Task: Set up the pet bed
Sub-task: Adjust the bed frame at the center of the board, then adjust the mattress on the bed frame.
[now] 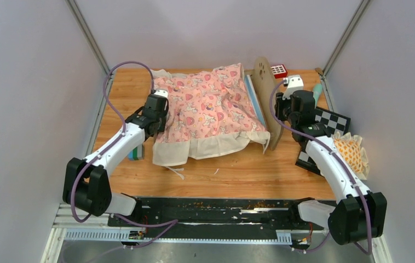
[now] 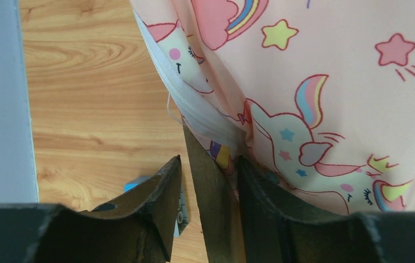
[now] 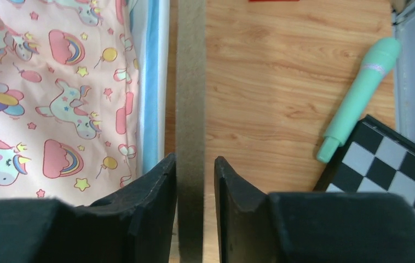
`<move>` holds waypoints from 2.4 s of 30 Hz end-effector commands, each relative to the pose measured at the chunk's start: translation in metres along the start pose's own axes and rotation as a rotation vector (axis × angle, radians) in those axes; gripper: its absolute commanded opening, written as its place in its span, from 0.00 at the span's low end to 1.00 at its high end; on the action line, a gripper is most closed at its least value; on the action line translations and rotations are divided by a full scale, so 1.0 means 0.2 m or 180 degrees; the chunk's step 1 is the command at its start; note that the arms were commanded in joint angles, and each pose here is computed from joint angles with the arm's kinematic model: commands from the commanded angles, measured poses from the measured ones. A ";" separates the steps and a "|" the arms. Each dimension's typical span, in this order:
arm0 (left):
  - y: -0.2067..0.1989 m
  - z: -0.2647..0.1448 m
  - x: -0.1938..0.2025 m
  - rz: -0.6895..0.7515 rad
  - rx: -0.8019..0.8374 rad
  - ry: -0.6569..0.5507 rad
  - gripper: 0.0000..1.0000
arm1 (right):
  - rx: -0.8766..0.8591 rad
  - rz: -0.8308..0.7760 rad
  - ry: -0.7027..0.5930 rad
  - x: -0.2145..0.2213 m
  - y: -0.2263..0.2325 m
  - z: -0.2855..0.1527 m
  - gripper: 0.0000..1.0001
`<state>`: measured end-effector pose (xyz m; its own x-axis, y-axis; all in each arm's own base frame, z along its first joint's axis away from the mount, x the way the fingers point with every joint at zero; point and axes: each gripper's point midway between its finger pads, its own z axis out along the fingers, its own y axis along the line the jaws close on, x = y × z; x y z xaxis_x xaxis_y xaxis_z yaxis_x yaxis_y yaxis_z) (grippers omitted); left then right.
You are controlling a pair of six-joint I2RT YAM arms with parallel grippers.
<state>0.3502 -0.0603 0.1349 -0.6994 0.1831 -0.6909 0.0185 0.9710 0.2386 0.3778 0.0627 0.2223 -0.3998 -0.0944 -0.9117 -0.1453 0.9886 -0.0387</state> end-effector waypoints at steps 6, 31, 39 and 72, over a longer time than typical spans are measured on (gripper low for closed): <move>0.08 -0.25 -0.34 -0.0225 0.0066 -0.0583 0.75 | 0.0074 0.0038 -0.0763 -0.37 -0.05 -0.29 0.55; -1.67 -1.07 -0.18 0.0533 0.2681 -0.1613 0.85 | 0.0124 0.1216 -0.0773 -0.19 -0.06 -1.01 0.53; -1.98 -0.91 -0.08 0.0032 0.2541 -0.1508 0.84 | 0.0181 0.1345 -0.1059 -0.24 -0.10 -1.23 0.52; -2.24 -0.63 -0.08 -0.0154 0.2123 -0.1556 0.50 | 0.0371 0.1210 -0.1236 -0.21 -0.17 -1.39 0.55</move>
<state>0.2610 -0.5169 0.0989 -0.3424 0.0771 -0.9364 0.5268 0.8410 -0.1234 0.1518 0.0046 0.3698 -0.0589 0.3108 -0.9486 0.0462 0.9501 0.3085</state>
